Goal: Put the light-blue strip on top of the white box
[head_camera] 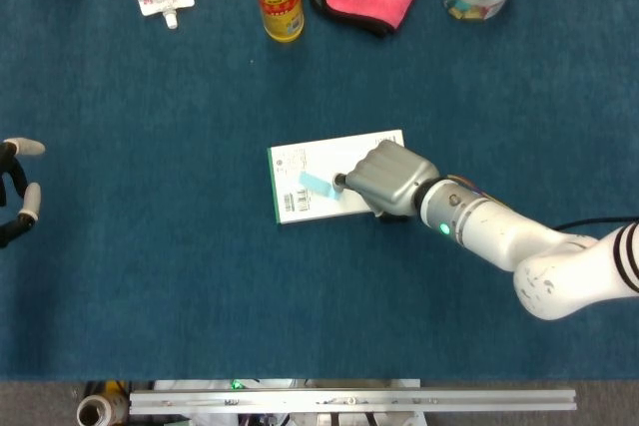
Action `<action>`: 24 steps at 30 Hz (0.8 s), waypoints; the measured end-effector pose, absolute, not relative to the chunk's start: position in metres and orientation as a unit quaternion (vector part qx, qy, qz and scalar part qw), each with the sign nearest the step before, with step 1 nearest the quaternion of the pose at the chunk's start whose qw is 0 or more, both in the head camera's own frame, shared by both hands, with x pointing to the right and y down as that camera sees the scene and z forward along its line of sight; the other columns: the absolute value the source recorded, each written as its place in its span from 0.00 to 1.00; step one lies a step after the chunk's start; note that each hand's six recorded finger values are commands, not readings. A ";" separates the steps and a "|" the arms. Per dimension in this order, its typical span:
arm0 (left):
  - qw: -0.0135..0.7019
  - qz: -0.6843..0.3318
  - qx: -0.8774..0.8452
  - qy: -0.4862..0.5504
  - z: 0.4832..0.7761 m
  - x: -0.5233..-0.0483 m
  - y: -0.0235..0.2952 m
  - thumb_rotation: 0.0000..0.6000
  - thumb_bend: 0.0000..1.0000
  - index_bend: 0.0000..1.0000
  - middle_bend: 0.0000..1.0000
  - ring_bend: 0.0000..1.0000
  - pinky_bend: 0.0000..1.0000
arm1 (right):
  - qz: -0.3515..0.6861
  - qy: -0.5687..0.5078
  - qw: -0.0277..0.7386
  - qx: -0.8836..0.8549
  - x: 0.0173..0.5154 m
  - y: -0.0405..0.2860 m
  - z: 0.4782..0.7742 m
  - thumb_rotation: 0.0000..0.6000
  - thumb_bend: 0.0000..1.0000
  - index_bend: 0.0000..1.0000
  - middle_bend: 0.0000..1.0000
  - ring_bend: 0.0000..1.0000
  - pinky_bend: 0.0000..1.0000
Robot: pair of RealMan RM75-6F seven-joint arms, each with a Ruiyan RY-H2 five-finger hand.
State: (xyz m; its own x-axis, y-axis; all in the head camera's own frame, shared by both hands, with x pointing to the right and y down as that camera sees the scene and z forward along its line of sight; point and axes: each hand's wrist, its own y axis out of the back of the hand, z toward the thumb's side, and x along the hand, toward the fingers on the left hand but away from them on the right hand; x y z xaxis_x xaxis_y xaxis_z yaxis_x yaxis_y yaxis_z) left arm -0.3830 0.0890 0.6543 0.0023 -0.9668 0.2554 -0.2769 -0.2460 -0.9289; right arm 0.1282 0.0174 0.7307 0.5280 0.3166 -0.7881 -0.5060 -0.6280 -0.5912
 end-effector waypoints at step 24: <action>0.348 -0.494 -0.614 0.507 0.653 -0.383 0.088 1.00 0.43 0.34 0.63 0.67 0.90 | 0.476 0.062 0.425 -0.768 0.125 0.020 0.728 0.98 1.00 0.24 1.00 1.00 1.00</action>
State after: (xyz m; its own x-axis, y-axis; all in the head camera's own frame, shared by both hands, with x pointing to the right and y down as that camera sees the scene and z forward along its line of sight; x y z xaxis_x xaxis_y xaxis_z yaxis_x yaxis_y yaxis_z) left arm -0.3827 0.0882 0.6525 -0.0028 -0.9674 0.2532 -0.2795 -0.2423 -0.9291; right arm 0.1247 0.0200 0.7282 0.5402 0.3099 -0.7824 -0.4989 -0.6308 -0.5943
